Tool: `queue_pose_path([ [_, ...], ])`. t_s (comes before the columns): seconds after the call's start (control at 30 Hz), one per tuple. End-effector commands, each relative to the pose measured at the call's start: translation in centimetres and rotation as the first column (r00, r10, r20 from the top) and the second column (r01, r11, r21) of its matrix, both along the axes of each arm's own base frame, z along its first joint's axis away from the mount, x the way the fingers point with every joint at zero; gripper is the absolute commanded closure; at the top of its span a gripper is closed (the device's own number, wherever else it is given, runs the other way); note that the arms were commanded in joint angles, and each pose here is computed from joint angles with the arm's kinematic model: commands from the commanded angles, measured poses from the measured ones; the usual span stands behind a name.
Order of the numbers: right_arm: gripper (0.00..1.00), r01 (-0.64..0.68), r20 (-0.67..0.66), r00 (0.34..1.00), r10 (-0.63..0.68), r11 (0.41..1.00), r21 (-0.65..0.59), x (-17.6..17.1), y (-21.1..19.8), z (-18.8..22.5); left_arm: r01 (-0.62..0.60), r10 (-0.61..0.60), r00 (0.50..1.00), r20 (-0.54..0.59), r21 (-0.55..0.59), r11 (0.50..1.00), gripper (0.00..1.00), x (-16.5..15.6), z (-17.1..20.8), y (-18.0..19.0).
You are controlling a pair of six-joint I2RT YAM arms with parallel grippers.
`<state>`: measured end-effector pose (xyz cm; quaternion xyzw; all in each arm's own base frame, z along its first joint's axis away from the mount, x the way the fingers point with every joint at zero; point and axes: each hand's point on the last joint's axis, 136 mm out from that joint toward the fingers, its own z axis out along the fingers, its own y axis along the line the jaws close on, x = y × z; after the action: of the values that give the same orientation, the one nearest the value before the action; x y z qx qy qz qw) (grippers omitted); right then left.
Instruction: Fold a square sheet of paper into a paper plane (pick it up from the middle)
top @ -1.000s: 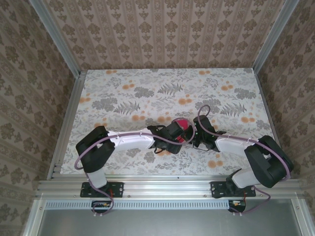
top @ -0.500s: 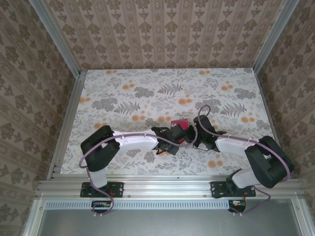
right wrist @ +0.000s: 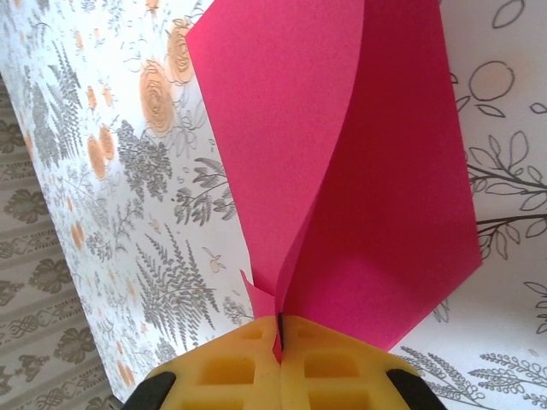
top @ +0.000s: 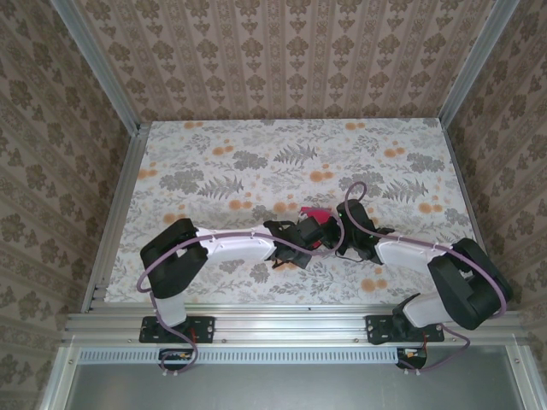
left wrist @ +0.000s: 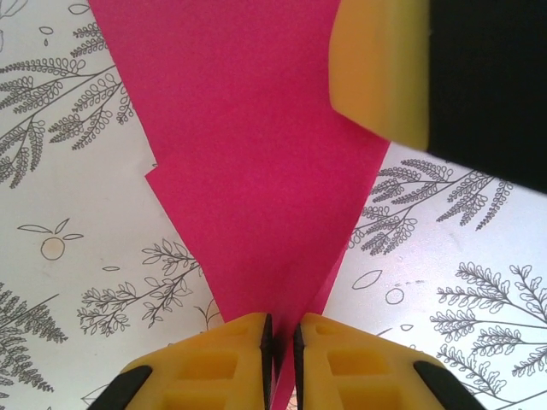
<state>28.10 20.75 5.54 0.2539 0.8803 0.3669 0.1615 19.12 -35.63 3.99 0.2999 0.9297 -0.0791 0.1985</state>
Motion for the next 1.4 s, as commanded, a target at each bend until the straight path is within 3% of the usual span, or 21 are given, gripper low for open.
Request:
queue_pose_path([
  [0.0, 0.94, -0.011, 0.002, 1.000, 0.011, 1.000, 0.023, -0.3, 0.4, 0.8, -0.026, 0.025, 1.000, 0.018, 0.044, 0.999, 0.83, 0.4, -0.2, 0.6],
  [0.23, 0.94, -0.017, -0.001, 1.000, 0.017, 1.000, 0.017, -0.3, 0.4, 0.6, -0.042, 0.041, 0.999, 0.021, 0.067, 0.997, 0.79, 0.4, -0.6, 1.1],
  [0.73, 0.91, -0.047, 0.000, 0.999, 0.047, 0.999, 0.020, -0.5, 0.7, 0.5, -0.069, 0.068, 0.998, 0.006, 0.071, 0.995, 0.98, 0.6, -1.1, 1.6],
  [1.1, 0.66, -0.135, 0.033, 0.990, 0.135, 0.991, -0.018, -0.5, 0.1, 1.4, -0.107, 0.100, 0.992, -0.073, -0.101, 0.989, 1.00, 0.9, -1.1, 1.8],
  [1.37, 0.63, -0.260, 0.070, 0.962, 0.265, 0.963, -0.068, -0.3, 0.5, 2.7, -0.150, 0.117, 0.983, -0.140, -0.249, 0.957, 1.00, 1.3, -1.2, 2.5],
])
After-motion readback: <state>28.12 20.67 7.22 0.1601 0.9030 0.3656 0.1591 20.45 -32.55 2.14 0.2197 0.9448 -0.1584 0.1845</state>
